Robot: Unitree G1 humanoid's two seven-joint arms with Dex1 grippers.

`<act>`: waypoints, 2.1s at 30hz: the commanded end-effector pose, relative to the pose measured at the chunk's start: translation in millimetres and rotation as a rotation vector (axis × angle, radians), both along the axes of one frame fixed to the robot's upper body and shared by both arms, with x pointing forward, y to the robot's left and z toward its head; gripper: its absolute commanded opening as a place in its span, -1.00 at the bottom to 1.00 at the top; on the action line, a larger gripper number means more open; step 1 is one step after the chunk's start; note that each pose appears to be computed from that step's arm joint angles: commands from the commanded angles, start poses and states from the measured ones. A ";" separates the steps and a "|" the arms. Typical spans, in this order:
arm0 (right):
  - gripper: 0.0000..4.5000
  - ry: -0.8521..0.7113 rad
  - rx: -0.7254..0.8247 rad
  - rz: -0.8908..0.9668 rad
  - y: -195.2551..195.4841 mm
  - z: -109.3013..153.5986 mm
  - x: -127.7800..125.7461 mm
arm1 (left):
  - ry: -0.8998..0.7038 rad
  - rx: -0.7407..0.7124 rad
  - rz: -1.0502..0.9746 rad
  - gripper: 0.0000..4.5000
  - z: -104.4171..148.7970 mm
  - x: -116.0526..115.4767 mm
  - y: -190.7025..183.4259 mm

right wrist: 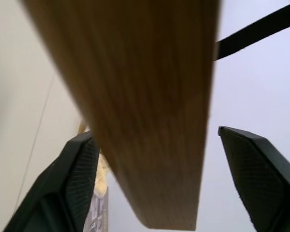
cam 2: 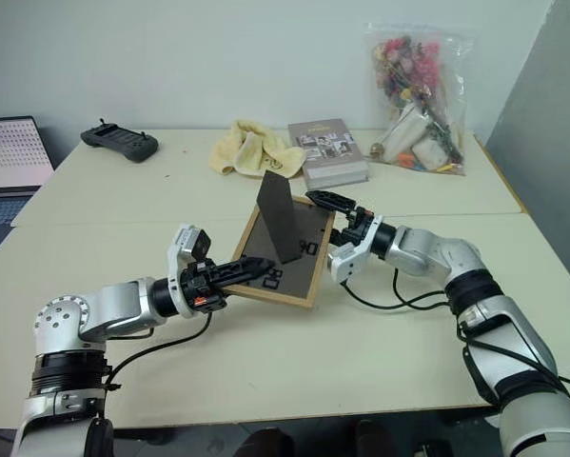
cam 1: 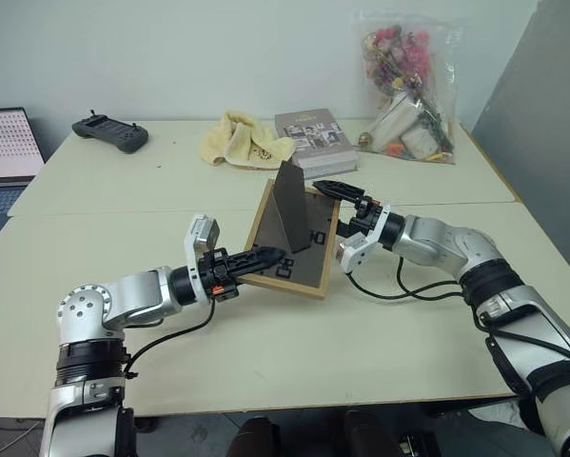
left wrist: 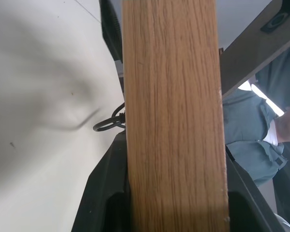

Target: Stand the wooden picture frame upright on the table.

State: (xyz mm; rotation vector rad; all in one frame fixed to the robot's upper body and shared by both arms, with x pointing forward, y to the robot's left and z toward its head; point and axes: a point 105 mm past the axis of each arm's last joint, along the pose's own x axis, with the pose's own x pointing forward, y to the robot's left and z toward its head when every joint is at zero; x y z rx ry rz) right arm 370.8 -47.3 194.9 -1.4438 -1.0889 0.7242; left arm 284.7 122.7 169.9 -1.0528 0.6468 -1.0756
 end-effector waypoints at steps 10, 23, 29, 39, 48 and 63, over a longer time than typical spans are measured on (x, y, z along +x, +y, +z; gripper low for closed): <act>-0.39 -0.072 0.021 0.077 -1.2 18.0 -9.2 | -0.047 0.057 0.092 -0.14 8.7 2.6 -3.2; -0.42 0.669 0.410 -0.009 -32.8 25.1 25.4 | -0.315 0.385 0.535 1.00 53.7 31.9 50.0; -0.42 1.399 0.469 0.178 -5.2 -4.7 19.5 | -0.673 0.796 0.421 1.00 27.1 -3.9 27.0; -0.42 1.734 0.535 0.137 20.2 -60.5 22.2 | -0.866 0.904 0.319 1.00 -16.1 -42.8 8.3; -0.42 1.727 0.589 -0.018 11.6 -101.8 27.4 | -0.860 0.894 0.338 1.00 -25.7 -43.7 12.5; 0.99 1.605 0.480 -0.152 -43.0 -111.2 20.3 | -0.851 0.908 0.375 1.00 -21.0 -21.8 33.5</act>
